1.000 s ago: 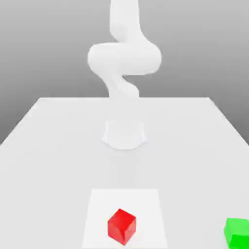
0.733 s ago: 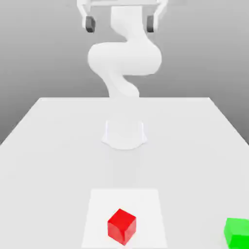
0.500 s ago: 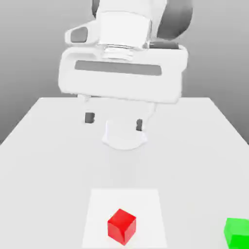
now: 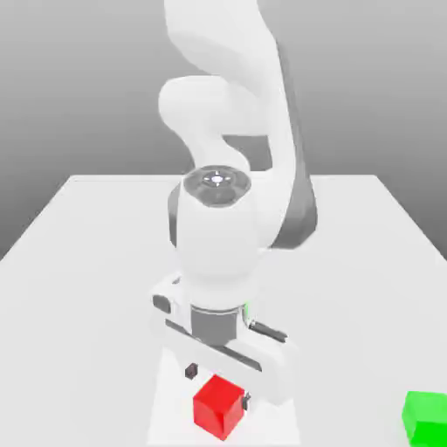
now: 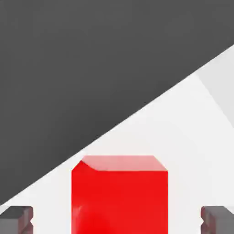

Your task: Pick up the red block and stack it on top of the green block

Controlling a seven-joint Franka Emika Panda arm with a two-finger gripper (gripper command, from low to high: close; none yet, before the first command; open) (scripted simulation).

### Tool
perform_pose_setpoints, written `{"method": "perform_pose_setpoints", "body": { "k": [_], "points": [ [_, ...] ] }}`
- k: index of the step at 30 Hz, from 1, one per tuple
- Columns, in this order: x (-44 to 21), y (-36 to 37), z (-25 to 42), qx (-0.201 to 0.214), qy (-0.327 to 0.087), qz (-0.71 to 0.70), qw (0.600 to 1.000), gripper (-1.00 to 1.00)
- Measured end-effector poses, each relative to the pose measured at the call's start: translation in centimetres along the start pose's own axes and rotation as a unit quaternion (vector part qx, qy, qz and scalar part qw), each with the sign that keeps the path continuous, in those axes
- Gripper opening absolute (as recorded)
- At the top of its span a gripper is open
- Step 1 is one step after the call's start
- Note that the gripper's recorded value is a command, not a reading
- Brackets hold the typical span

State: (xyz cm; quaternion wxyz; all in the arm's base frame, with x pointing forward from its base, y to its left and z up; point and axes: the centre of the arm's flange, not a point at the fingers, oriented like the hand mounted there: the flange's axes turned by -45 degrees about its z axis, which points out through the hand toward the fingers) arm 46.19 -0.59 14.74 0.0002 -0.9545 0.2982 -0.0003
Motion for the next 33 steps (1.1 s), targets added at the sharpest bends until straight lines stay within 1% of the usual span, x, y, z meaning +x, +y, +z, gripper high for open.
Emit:
{"method": "perform_pose_setpoints", "body": {
  "k": [6, 12, 18, 25, 27, 29, 30, 33],
  "points": [
    [0.0, 0.0, 0.4, 0.000, 0.001, 0.000, 1.000, -1.00],
    [0.0, -0.2, -5.4, 0.000, 0.000, 0.000, 1.000, -1.00],
    [-4.8, -10.5, -6.7, -0.009, -0.009, -0.049, 0.999, -1.00],
    [-13.8, -22.2, -9.4, -0.002, -0.002, -0.097, 0.995, -1.00],
    [-14.8, -23.4, -7.9, 0.001, -0.001, -0.100, 0.995, -1.00],
    [-15.1, -23.6, -5.1, 0.001, 0.000, -0.101, 0.995, -1.00],
    [-15.3, -23.6, -4.0, 0.001, 0.000, -0.102, 0.995, 1.00],
    [-15.3, -23.6, -4.0, 0.001, 0.000, -0.102, 0.995, 1.00]
  ]
}}
